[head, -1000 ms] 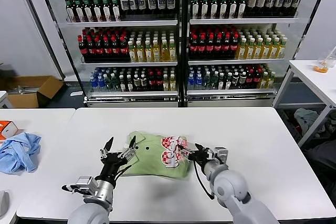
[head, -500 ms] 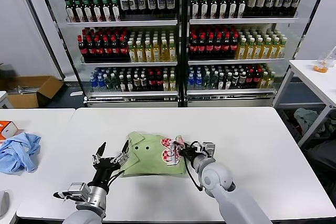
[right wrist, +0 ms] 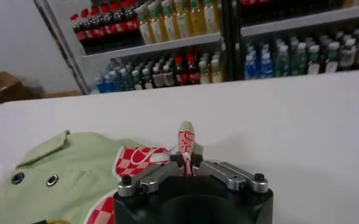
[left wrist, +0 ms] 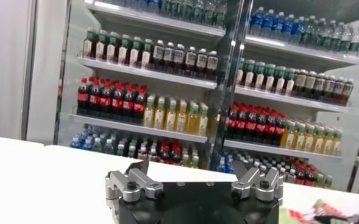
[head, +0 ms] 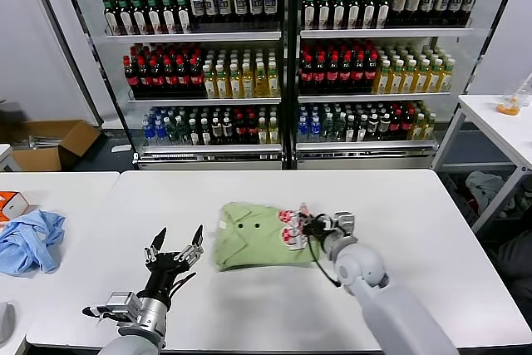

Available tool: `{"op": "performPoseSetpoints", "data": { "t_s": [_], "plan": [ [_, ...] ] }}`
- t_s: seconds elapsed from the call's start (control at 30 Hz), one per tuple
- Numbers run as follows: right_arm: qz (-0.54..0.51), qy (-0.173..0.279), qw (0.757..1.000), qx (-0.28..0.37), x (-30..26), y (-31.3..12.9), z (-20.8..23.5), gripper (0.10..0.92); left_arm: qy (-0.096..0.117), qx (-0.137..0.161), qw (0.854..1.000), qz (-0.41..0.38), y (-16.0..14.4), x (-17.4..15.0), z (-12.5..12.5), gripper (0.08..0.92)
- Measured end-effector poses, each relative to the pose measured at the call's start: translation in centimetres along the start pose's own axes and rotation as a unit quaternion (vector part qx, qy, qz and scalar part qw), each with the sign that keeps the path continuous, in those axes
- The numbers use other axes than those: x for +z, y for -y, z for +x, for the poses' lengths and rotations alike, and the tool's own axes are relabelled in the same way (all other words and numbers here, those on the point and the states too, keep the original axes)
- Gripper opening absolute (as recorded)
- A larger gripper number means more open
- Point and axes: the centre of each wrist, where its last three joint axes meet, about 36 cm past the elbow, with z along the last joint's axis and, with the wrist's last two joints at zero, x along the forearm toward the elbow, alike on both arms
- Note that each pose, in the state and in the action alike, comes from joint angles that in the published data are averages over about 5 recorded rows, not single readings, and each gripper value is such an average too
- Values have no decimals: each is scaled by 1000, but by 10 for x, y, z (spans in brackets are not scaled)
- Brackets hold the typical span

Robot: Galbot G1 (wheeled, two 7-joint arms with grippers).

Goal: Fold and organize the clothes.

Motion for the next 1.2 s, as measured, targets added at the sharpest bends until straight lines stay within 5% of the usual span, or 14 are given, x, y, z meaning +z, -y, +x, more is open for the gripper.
{"op": "performPoseSetpoints", "data": {
  "t_s": [0.33, 1.07, 1.2],
  "plan": [
    [56, 5, 997, 52, -20, 72, 20, 156, -8, 6, 1000, -8, 3, 3, -4, 823],
    [146, 150, 971, 119, 19, 84, 111, 768, -10, 12, 1000, -27, 2, 2, 0, 823],
    [145, 172, 967, 123, 29, 76, 136, 818, -9, 13, 999, -30, 2, 1, 1, 823]
  ]
}}
